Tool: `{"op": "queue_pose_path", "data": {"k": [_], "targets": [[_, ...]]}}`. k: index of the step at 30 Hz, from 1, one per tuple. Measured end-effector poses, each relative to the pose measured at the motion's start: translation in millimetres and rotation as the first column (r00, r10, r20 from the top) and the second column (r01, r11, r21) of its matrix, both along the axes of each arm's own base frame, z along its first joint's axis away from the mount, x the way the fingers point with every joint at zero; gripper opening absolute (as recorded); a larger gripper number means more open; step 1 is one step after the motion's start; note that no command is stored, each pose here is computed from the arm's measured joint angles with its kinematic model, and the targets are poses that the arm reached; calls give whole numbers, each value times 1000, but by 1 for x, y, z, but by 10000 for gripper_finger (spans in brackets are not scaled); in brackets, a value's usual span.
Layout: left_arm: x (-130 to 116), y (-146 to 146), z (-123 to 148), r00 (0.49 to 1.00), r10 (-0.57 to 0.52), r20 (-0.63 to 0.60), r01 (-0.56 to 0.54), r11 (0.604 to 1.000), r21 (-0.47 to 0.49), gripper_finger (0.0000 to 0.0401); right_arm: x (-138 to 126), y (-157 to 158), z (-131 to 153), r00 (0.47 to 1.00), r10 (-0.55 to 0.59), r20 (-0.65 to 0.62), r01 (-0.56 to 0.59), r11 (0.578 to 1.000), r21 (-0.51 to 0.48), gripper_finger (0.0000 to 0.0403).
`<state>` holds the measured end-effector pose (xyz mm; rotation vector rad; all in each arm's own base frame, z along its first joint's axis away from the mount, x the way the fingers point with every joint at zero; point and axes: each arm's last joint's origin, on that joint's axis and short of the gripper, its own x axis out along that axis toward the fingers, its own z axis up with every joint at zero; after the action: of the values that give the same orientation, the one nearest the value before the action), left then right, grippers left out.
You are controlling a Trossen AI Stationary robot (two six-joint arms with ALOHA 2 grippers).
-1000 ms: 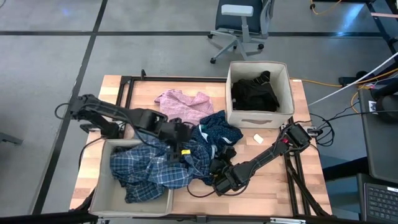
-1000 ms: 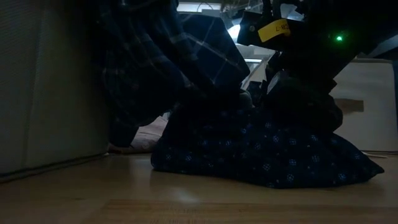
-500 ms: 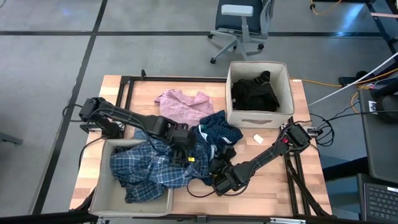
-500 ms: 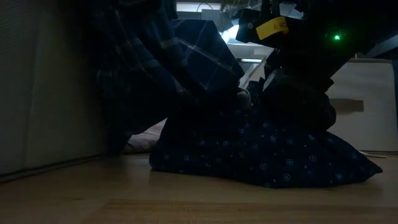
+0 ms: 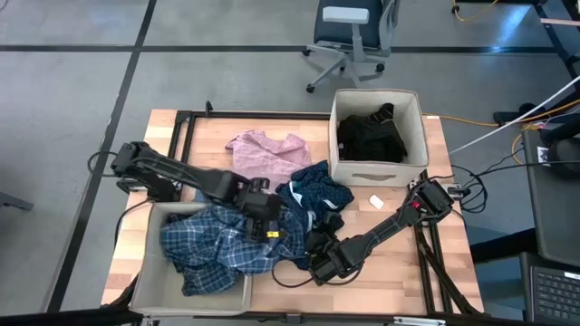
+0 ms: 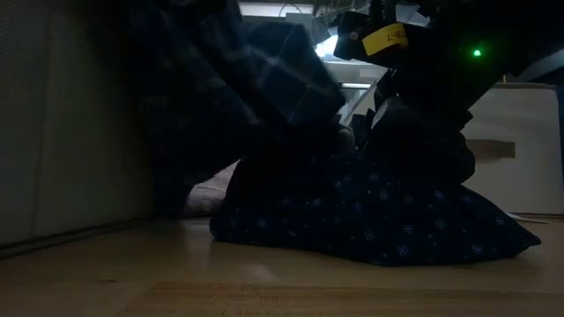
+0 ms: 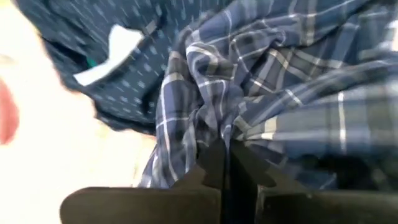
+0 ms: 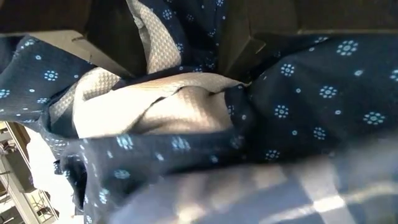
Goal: Sort clothes
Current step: Put the blue checkered shirt into the bottom white laundry organizer
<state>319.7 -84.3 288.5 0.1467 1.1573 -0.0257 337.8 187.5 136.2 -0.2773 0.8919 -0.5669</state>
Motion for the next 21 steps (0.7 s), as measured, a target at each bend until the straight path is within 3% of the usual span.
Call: {"op": "queue_pose_path", "data": {"k": [11,16,21], "targets": [[-69,-27,103,941,73,330,-91,995,42,1,-1,-1,0,1000,-1,-8,1,1000,-5,198],[-117,-33,135,904,126,408,-116,992,-50,1,-1,-1,0,1000,-1,-8,1,1000,-5,198],[-171,-36,149,916,184,357,-109,970,-218,0,-1,-1,0,1000,-3,-7,3,1000,-4,198]]}}
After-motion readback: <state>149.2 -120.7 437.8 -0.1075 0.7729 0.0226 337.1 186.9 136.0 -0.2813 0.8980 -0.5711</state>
